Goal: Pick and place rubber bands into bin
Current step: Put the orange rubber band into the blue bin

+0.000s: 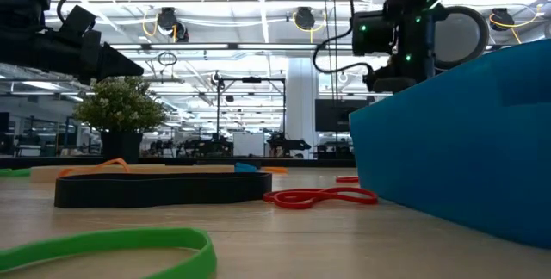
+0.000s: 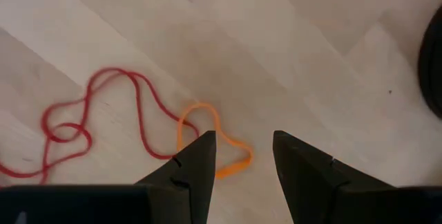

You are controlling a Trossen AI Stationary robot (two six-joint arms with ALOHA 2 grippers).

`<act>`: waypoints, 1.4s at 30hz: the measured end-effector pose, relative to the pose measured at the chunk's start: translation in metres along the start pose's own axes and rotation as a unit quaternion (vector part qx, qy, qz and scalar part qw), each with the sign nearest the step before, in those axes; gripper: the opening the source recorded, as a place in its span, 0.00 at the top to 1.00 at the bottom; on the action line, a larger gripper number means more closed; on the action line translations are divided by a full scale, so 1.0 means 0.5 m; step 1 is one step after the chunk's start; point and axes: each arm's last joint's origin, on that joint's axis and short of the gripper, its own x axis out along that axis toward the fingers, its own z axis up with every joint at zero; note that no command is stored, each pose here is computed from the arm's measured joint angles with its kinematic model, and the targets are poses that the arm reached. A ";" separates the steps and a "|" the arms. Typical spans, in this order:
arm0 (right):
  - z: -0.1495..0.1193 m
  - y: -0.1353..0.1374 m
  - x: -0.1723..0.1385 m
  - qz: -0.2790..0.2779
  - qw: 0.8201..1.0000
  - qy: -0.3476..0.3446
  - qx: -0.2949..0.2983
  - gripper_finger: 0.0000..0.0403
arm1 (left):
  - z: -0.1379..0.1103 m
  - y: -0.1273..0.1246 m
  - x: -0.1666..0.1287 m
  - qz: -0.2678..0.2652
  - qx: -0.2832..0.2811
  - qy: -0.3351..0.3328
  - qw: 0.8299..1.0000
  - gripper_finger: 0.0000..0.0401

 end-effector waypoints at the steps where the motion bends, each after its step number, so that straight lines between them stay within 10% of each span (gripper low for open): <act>1: 0.002 0.002 0.006 -0.003 1.000 0.006 0.000 0.65 | 0.000 0.000 0.000 0.000 0.000 0.000 1.000 0.82; 26: -0.048 -0.009 0.111 0.011 0.999 0.042 0.016 0.66 | -0.001 0.000 0.000 0.000 0.004 0.003 1.000 0.82; 42: -0.044 -0.003 0.111 0.041 0.998 0.040 0.013 0.85 | -0.001 0.000 0.000 0.000 0.001 0.003 1.000 0.82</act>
